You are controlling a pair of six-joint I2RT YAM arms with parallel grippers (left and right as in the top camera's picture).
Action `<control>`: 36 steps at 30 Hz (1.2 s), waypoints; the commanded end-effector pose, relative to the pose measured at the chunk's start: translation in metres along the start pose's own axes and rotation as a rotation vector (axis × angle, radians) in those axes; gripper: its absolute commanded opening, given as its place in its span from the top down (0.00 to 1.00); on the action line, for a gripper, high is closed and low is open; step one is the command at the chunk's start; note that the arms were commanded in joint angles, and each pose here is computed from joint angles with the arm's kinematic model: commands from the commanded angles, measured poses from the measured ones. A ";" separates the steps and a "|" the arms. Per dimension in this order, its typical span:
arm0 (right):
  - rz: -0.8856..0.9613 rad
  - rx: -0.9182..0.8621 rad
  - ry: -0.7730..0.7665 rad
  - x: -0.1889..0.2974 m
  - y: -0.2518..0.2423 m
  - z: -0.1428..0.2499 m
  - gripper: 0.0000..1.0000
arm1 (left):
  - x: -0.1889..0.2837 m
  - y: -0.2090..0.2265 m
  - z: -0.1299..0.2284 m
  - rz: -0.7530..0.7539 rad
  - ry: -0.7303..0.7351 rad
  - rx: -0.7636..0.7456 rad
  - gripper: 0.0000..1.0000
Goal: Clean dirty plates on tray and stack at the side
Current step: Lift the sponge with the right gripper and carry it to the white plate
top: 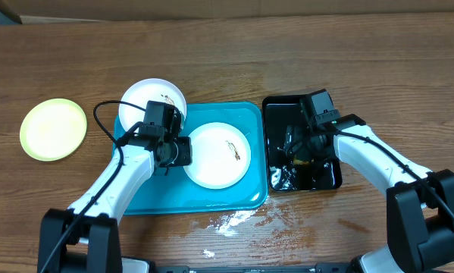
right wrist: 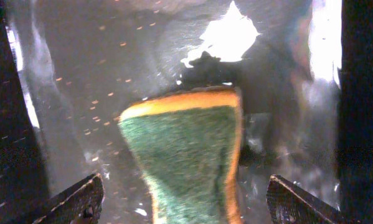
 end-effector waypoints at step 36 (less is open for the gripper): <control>0.027 0.044 0.027 -0.022 -0.007 0.009 0.42 | -0.025 -0.003 -0.001 0.021 0.091 0.058 0.73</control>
Point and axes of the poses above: each gripper's point midway between its finger pads, its own x axis back along the fingers, its own y axis along the line the jaws close on, z = x × y, the point moved 8 cm from there along x, back along the fingers, and after that the axes turned 5 degrees about -x, right-handed, at the moved point
